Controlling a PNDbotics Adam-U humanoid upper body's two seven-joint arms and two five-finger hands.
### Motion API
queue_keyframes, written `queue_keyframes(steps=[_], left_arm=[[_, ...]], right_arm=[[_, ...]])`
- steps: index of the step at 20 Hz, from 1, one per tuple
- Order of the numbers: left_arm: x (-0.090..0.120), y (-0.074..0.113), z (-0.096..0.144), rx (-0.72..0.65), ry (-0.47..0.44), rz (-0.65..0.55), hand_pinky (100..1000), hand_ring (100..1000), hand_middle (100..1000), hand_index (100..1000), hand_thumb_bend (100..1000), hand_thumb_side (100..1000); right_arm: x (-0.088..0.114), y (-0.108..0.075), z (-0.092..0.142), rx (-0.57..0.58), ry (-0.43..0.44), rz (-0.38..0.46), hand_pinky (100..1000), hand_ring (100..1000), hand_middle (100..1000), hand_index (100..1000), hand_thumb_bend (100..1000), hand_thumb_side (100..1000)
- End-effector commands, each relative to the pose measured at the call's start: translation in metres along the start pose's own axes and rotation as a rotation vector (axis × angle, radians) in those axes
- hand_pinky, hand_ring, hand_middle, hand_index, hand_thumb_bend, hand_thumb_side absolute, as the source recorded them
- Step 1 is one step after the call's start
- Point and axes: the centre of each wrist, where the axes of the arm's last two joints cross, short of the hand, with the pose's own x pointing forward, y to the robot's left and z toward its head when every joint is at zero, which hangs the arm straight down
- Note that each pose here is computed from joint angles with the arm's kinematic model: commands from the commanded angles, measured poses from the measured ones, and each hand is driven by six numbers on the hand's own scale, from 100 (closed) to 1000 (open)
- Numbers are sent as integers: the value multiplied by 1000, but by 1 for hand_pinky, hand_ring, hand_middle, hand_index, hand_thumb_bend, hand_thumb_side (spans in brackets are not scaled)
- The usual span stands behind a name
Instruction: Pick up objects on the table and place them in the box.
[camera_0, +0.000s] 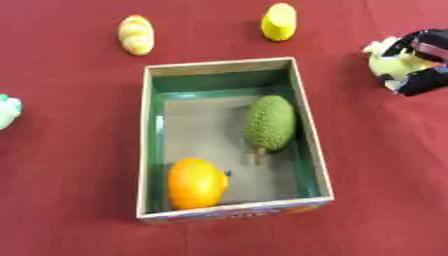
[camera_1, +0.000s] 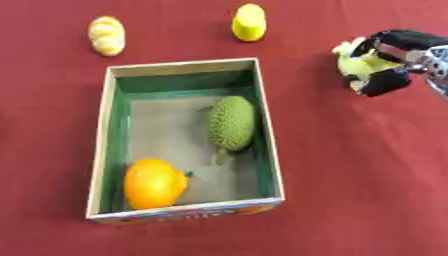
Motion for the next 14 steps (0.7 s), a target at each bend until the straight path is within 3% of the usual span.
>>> queue_keyframes(steps=[1, 14], left_arm=[[7, 2, -6, -12, -32, -9, 773, 670, 672, 847, 100, 642], [7, 3, -6, -15, -35, -11, 772, 670, 671, 847, 100, 635]], right_arm=[[-4, -2, 0, -41, 20, -3, 814, 789, 663, 788, 109, 383], [1, -12, 5, -228, -5, -19, 756, 692, 577, 706, 100, 267]])
